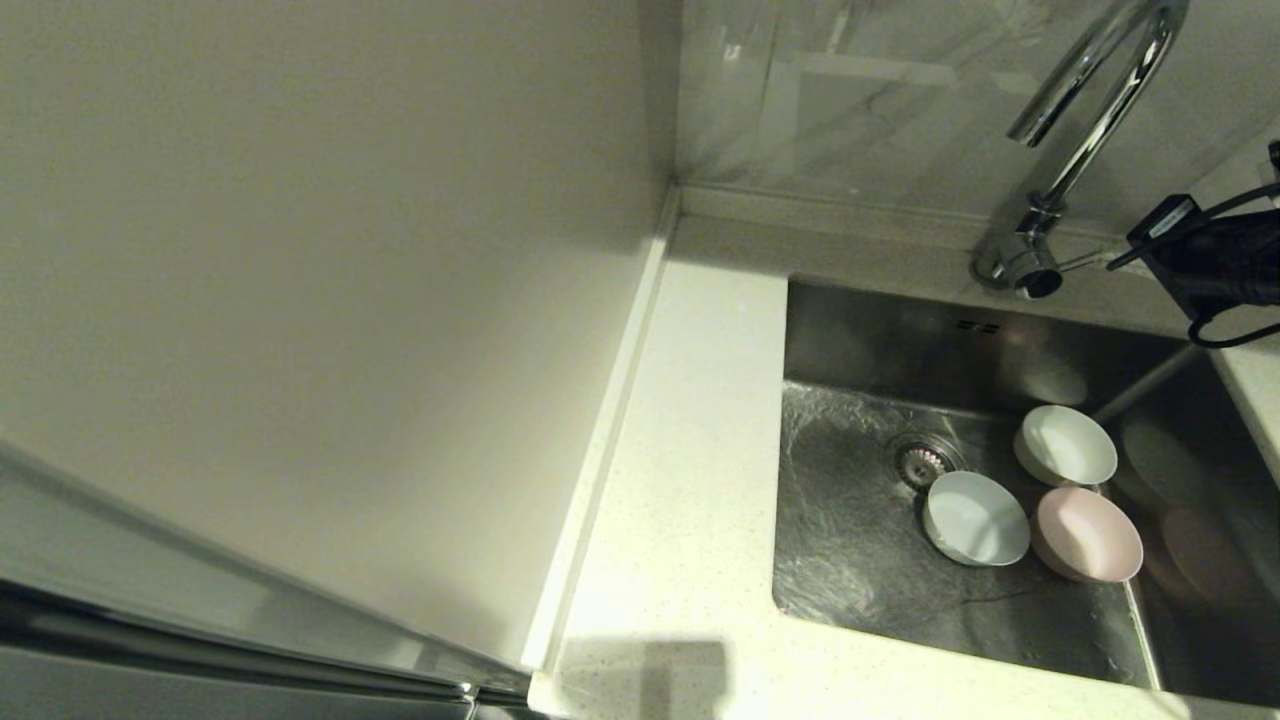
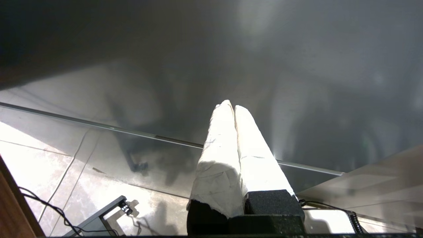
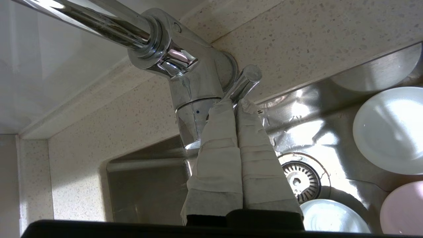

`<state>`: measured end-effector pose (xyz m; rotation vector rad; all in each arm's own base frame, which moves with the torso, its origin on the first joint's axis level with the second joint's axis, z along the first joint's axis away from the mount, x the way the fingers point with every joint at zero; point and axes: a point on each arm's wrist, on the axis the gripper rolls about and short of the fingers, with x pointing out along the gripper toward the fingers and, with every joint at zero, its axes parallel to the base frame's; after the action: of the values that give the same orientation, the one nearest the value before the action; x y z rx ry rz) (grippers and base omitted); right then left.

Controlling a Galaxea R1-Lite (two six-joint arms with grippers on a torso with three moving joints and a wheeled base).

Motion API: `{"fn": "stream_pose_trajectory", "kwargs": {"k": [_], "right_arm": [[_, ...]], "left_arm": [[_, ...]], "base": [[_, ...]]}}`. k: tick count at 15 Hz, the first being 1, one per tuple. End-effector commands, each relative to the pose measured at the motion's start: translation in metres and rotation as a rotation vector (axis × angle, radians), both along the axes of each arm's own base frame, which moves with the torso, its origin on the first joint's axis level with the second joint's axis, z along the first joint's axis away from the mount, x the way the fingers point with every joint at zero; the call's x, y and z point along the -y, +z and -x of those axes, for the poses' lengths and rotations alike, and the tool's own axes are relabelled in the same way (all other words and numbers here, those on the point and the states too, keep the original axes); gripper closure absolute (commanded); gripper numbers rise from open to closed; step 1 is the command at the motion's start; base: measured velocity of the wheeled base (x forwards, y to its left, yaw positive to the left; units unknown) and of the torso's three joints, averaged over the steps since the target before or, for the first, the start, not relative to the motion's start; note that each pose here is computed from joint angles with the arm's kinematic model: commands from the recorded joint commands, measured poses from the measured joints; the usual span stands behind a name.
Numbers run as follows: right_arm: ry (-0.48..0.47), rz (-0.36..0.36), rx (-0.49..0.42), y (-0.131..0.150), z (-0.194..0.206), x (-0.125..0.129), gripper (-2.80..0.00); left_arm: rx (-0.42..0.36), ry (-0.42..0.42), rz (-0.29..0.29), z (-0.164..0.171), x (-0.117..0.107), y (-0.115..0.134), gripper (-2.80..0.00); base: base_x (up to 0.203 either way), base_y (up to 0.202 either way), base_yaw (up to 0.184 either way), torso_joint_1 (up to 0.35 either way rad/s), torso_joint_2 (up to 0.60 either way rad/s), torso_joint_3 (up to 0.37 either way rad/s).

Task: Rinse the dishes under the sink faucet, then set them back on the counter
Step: Turn off the faucet

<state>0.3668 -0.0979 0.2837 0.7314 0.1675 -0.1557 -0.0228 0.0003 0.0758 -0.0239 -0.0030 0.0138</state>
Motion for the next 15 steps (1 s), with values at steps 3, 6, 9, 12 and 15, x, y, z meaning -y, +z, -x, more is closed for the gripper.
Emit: {"fn": "stream_pose_trajectory", "kwargs": {"k": [3, 6, 9, 12, 15], "right_arm": [[0.006, 0.003, 0.015, 0.004, 0.002, -0.002, 0.0], [0.012, 0.011, 0.022, 0.012, 0.017, -0.006, 0.0], [0.036, 0.046, 0.02, 0.018, 0.042, -0.013, 0.0], [0.058, 0.08, -0.026, 0.021, 0.067, -0.018, 0.0], [0.092, 0.152, -0.187, 0.013, 0.09, -0.014, 0.0]], "left_arm": [[0.003, 0.0, 0.001, 0.0, 0.0, 0.0, 0.0], [0.003, 0.002, 0.001, 0.0, 0.0, 0.0, 0.0], [0.003, 0.001, 0.001, 0.0, 0.0, 0.0, 0.0], [0.003, 0.003, 0.001, 0.0, 0.0, 0.0, 0.0], [0.003, 0.001, 0.001, 0.0, 0.0, 0.0, 0.0]], "base": [[0.0, 0.0, 0.0, 0.0, 0.0, 0.0], [0.0, 0.0, 0.0, 0.0, 0.0, 0.0], [0.0, 0.0, 0.0, 0.0, 0.0, 0.0], [0.0, 0.0, 0.0, 0.0, 0.0, 0.0], [0.0, 0.0, 0.0, 0.0, 0.0, 0.0]]}}
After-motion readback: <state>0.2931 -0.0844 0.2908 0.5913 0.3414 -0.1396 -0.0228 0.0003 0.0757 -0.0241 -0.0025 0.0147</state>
